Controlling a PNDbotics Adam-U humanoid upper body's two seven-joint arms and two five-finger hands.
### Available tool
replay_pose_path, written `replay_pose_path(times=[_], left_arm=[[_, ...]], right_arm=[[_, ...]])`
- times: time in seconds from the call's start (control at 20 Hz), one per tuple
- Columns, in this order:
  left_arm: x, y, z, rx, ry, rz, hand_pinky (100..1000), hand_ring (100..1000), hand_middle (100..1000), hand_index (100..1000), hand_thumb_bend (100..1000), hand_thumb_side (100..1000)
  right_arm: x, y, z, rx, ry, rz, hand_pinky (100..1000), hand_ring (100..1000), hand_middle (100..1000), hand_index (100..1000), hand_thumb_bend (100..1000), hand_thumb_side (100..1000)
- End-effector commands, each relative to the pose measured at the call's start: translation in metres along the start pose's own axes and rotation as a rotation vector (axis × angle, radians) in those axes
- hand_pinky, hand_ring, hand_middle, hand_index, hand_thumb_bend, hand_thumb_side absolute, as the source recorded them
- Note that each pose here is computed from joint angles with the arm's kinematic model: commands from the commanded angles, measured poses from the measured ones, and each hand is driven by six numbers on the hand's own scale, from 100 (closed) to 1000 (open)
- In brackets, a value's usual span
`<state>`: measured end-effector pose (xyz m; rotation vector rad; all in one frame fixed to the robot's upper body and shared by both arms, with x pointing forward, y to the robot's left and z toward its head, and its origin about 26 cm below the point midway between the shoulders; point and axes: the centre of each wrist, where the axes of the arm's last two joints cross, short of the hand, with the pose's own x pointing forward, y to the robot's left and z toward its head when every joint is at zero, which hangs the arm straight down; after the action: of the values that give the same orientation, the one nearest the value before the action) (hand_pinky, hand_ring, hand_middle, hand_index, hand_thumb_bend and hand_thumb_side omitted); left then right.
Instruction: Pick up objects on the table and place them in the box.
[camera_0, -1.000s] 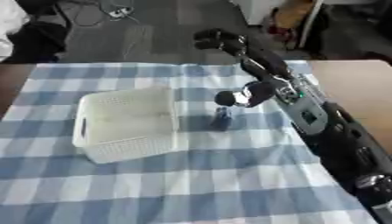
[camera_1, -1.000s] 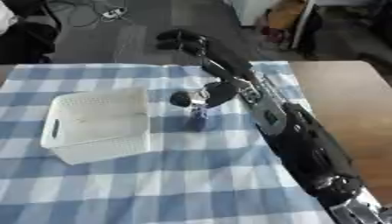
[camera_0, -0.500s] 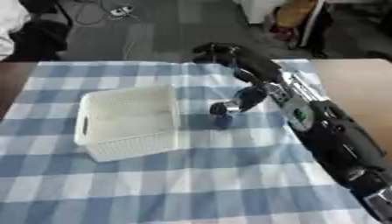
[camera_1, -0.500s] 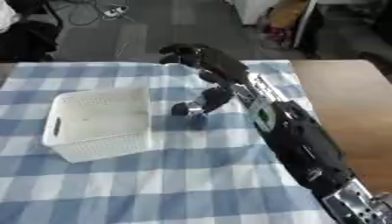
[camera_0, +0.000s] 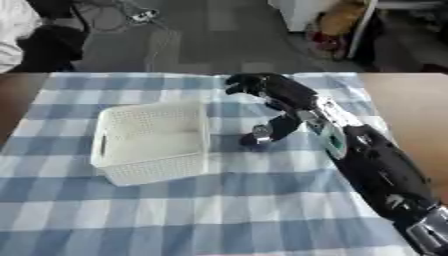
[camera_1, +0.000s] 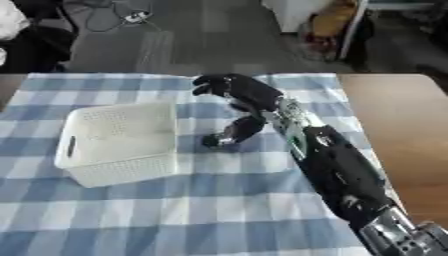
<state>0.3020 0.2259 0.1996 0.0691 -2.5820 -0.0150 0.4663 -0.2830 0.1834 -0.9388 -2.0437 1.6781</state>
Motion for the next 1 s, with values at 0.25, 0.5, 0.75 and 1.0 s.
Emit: replay_pose_path(times=[0.25, 0.5, 0.75, 1.0], left_arm=[[0.005, -0.003, -0.007, -0.015, -0.028, 0.016, 785, 606, 925, 749, 104, 868], [0.005, -0.005, -0.008, -0.017, -0.032, 0.023, 783, 606, 927, 749, 102, 872], [0.006, -0.007, -0.010, -0.021, -0.039, 0.032, 782, 606, 928, 749, 100, 875], [0.007, -0.009, -0.012, -0.019, -0.048, 0.044, 781, 605, 930, 748, 100, 879]], right_arm=[[-0.015, -0.004, 0.007, 0.011, 0.046, 0.059, 761, 758, 885, 880, 773, 1000], [-0.020, 0.006, 0.013, 0.044, 0.078, 0.074, 737, 763, 888, 885, 768, 1000], [-0.025, 0.004, 0.013, 0.050, 0.086, 0.096, 719, 764, 890, 884, 769, 1000], [-0.030, -0.003, 0.012, 0.046, 0.089, 0.124, 738, 760, 891, 880, 756, 1000]])
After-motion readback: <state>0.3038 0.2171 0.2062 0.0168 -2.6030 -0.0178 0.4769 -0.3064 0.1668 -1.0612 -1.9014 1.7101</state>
